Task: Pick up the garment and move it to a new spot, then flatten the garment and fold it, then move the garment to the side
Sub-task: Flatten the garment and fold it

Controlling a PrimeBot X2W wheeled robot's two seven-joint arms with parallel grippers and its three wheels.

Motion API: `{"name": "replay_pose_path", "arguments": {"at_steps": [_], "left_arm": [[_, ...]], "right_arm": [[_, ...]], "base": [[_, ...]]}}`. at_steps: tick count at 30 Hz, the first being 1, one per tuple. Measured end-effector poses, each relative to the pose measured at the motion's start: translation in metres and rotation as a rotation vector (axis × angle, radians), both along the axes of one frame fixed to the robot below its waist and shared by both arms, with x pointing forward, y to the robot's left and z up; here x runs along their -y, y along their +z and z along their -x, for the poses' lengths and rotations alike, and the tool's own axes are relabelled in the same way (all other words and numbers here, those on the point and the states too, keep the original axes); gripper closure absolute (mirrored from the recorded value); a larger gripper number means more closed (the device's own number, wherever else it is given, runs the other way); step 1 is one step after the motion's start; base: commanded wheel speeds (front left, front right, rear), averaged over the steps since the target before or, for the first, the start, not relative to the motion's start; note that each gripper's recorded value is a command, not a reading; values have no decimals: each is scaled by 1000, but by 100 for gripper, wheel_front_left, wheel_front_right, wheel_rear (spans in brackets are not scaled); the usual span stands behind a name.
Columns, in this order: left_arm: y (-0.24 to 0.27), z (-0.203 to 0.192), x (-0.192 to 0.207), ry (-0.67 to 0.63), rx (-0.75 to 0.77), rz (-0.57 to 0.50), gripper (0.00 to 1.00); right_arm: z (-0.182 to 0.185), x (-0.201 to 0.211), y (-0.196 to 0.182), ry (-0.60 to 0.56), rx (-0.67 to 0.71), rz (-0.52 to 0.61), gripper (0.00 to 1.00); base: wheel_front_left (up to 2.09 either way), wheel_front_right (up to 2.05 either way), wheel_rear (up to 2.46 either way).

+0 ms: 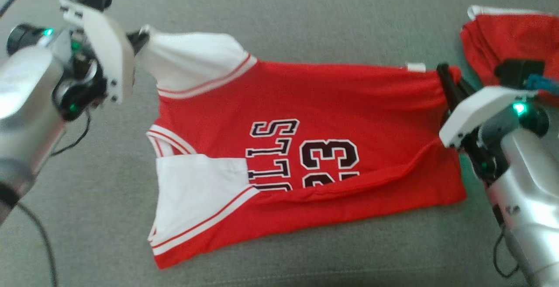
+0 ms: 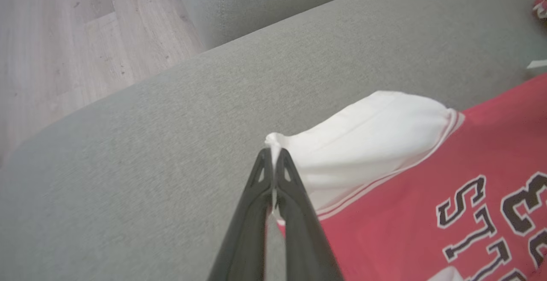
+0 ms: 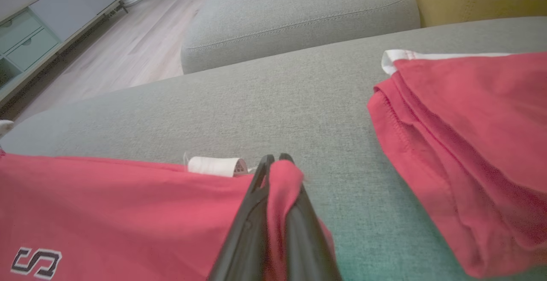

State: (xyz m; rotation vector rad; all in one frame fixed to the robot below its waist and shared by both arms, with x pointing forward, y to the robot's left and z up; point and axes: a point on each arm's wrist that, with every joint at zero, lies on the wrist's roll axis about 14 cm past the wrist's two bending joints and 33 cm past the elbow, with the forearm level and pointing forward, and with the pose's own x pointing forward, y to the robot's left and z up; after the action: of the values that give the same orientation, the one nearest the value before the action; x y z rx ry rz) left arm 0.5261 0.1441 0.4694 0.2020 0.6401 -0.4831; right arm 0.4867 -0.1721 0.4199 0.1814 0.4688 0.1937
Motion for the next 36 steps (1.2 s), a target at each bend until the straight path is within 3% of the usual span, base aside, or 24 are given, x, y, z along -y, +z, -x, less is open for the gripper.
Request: {"name": "replay_pose_path", "arguments": {"at_steps": [2,8,21,23,25,28,29,30,34,35,36], "left_arm": [[5,14,-13,-6,-2,-35,100],[13,65,-15,-40,-89,14,100],[-19,160,-8,-138,-362,55,100],[-24,167,-6,-145,-388,60,100],[-32,176,-4,-151,-415,63,100],[-43,188,1,-159,-458,77,100],[-46,191,2,-160,-468,81,100],[-47,192,3,-162,-474,83,100],[-51,196,5,-162,-487,91,100],[-52,197,6,-161,-492,92,65],[-54,199,6,-158,-497,92,9]], "right_arm": [[6,-4,2,15,1,4,100],[18,-14,4,61,-15,23,100],[30,-1,-9,191,-112,219,98],[33,1,-11,200,-130,229,85],[38,1,-15,211,-150,235,80],[44,5,-19,226,-173,262,54],[45,6,-20,229,-181,269,9],[47,7,-21,232,-185,273,0],[52,7,-24,250,-206,292,0],[54,7,-25,255,-212,300,0],[55,7,-25,263,-215,312,0]], "base": [[0,0,0],[0,0,0],[0,0,0],[0,0,0],[0,0,0],[0,0,0],[0,0,0],[0,0,0],[0,0,0],[0,0,0],[0,0,0]]}}
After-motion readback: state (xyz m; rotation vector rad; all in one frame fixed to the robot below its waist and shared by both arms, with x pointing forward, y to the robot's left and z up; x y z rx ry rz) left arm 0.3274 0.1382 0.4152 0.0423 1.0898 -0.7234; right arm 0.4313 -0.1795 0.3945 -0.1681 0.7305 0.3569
